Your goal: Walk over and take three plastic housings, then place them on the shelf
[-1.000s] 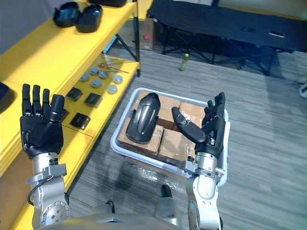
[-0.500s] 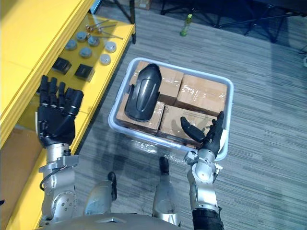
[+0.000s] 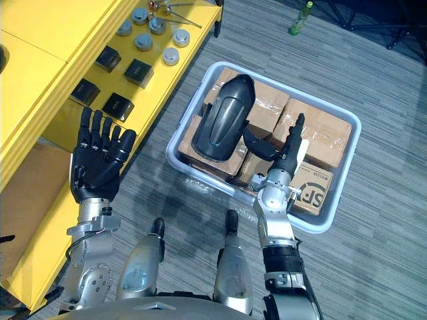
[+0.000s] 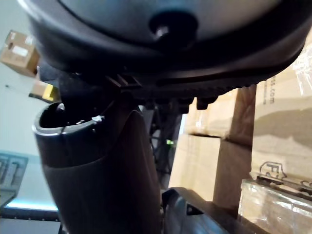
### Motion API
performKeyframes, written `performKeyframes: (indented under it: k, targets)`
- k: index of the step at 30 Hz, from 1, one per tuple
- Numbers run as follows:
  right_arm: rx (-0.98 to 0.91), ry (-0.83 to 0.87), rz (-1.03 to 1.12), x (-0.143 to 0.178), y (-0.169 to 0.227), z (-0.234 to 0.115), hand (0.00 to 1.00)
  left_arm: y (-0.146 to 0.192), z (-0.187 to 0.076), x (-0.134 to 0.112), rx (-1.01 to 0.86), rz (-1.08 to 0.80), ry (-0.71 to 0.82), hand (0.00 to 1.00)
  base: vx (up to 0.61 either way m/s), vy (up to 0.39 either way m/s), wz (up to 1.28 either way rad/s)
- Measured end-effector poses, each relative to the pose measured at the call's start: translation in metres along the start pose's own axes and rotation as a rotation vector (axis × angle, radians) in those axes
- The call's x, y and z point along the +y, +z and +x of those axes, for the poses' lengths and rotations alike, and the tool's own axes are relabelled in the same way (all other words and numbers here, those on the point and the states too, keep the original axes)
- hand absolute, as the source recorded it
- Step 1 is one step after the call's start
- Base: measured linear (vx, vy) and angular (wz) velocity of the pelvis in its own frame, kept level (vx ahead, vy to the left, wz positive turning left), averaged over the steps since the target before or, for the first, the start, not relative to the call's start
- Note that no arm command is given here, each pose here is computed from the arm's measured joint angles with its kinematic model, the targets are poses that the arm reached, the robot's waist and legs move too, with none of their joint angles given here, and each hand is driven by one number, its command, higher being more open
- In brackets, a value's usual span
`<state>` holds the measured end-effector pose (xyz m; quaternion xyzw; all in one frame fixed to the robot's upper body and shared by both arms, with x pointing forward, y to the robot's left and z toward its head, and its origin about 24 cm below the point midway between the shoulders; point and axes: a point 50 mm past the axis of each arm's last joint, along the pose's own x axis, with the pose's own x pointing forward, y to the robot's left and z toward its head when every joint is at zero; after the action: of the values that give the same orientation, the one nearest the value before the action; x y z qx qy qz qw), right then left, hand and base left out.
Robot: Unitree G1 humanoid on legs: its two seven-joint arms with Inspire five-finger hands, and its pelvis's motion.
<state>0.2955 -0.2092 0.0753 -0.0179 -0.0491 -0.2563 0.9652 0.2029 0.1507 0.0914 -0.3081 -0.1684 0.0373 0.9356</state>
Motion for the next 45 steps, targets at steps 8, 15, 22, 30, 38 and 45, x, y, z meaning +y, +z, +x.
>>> performKeyframes:
  k: [8,15,22,30,38,45]
  targets:
    - [0.17,0.015,-0.165,-0.001,-0.016,0.032,1.0,-0.013,0.003,0.0,0.081,0.02,-0.034,1.0,-0.03,-0.001,0.1]
    - [0.16,0.031,-0.369,-0.001,0.001,0.062,0.0,-0.024,0.001,0.001,0.154,0.041,-0.054,1.0,-0.02,-0.012,0.13]
    - [0.24,-0.012,-0.644,-0.04,0.006,0.09,0.0,-0.023,0.0,0.003,0.168,0.06,-0.084,1.0,-0.03,-0.007,0.11]
    - [0.312,-0.032,-0.693,-0.047,0.006,0.093,0.0,-0.025,-0.007,0.01,0.196,0.04,-0.047,1.0,0.0,-0.003,0.02]
    - [0.3,-0.047,-0.695,-0.048,0.005,0.091,0.0,-0.025,-0.009,0.01,0.2,0.031,-0.057,1.0,0.0,0.009,-0.05]
    - [0.059,-0.074,-0.653,-0.032,0.012,0.062,0.0,-0.036,-0.013,0.006,0.309,-0.025,-0.073,1.0,0.04,0.0,-0.13]
